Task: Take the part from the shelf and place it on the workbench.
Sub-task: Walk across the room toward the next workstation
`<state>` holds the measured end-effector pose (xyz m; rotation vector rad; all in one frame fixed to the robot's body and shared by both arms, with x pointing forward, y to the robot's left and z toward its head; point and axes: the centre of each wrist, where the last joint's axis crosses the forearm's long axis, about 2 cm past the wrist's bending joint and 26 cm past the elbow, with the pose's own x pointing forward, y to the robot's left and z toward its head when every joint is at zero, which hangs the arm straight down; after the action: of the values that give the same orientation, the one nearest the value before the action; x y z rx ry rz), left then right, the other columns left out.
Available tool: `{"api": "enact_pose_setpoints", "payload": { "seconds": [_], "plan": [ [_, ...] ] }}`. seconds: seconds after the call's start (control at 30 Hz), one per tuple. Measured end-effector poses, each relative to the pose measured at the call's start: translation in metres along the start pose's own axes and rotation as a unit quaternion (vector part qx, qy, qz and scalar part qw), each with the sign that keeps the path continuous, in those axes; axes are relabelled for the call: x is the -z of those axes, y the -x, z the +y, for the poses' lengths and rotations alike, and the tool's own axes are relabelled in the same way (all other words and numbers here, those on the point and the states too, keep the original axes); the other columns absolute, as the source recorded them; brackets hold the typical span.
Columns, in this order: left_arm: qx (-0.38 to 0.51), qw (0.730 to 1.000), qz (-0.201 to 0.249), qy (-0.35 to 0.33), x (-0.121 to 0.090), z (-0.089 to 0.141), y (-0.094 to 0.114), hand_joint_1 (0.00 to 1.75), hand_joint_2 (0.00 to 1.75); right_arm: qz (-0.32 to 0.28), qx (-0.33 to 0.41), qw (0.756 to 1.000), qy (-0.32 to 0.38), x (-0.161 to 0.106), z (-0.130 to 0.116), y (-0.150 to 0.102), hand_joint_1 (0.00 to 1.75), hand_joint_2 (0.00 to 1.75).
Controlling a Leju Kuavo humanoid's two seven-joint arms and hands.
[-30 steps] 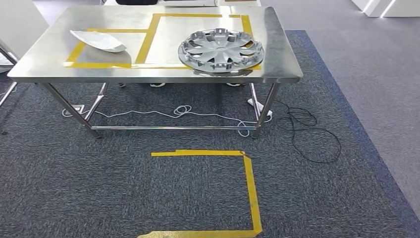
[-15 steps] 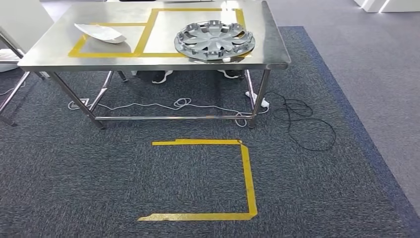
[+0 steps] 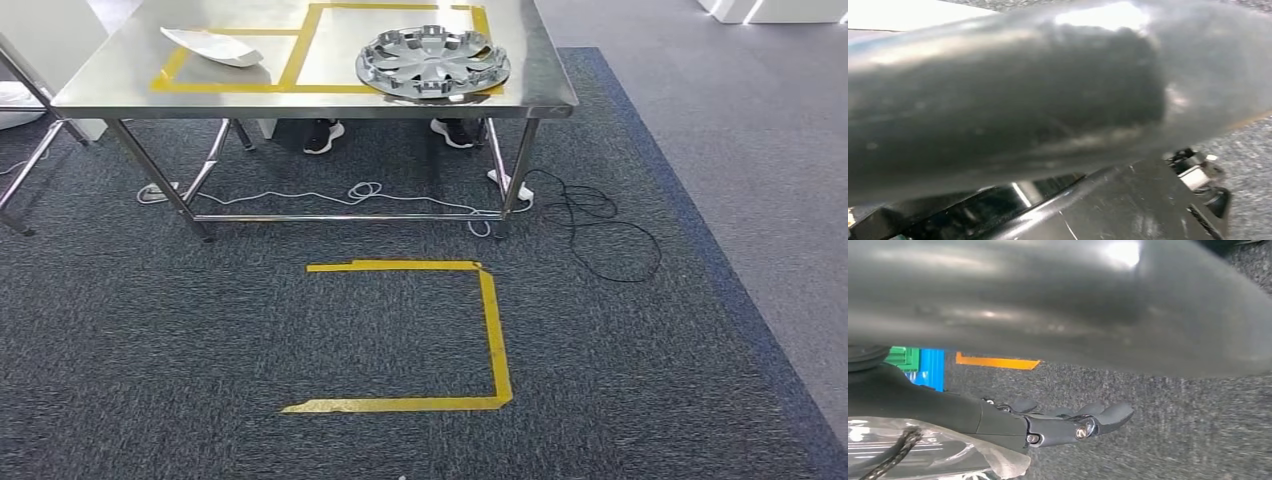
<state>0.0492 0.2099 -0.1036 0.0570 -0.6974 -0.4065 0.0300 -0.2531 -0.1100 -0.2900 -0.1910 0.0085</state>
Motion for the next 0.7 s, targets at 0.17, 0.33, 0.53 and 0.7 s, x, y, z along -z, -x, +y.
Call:
{"api": "enact_pose_setpoints", "payload": {
  "seconds": [0.17,0.33,0.53,0.7],
  "plan": [
    [-0.001,1.000,0.001,-0.002,0.0000,-0.0002,-0.0002,0.00,0.00,0.000,0.008,1.000,0.000,0.0002,0.0001,-0.0024,0.00,0.00],
    [-0.005,1.000,0.007,-0.004,-0.0020,-0.0008,0.0032,0.00,0.00,0.007,0.017,1.000,-0.001,-0.0003,0.0006,0.0013,0.00,0.00],
    [-0.006,1.000,0.009,-0.005,-0.0026,-0.0006,0.0044,0.00,0.00,0.008,0.020,1.000,-0.003,-0.0004,0.0008,0.0021,0.00,0.00],
    [-0.007,1.000,0.010,-0.006,-0.0028,-0.0007,0.0047,0.00,0.00,0.009,0.029,1.000,-0.004,-0.0006,0.0015,0.0020,0.00,0.00]
  ]
}}
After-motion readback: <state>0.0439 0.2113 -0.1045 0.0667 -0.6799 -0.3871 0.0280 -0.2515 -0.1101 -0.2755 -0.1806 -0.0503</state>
